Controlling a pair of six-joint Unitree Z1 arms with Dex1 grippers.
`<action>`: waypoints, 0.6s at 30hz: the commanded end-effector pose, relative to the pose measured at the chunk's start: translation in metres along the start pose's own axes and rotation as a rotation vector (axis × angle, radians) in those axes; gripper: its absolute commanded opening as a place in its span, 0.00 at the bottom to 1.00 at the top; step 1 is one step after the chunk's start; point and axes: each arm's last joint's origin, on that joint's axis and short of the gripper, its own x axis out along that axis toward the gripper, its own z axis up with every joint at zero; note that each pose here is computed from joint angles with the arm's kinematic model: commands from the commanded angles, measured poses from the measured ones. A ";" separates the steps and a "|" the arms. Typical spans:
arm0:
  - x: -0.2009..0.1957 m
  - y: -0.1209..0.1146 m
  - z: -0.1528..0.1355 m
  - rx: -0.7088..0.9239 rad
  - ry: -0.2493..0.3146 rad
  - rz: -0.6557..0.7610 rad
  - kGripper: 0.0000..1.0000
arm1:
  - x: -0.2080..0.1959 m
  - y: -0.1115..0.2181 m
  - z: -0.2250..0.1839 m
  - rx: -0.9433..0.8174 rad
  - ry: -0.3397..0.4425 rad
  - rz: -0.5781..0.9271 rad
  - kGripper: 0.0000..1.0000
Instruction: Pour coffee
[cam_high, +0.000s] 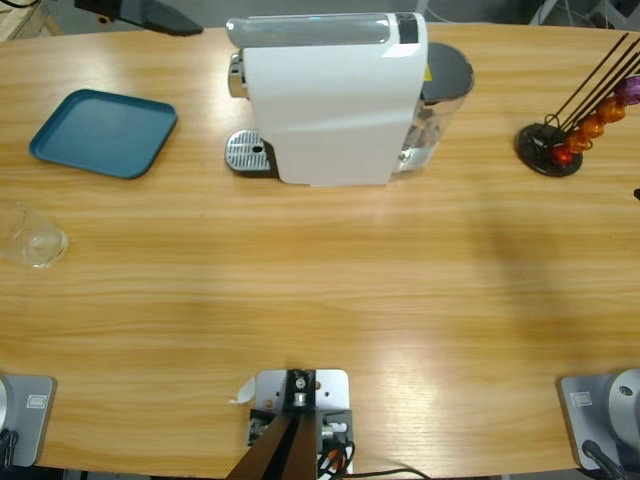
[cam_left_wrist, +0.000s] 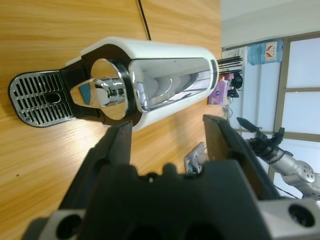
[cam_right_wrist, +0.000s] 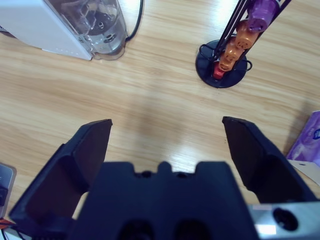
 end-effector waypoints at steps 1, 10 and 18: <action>0.040 0.032 0.006 -0.079 0.098 0.044 0.62 | 0.006 0.001 -0.007 -0.010 0.024 0.009 1.00; 0.041 0.032 0.010 -0.013 0.093 0.042 0.41 | 0.008 0.001 -0.005 -0.011 0.031 0.008 1.00; 0.041 0.030 0.014 0.024 0.078 0.046 0.18 | 0.005 0.000 -0.006 -0.011 0.012 0.005 1.00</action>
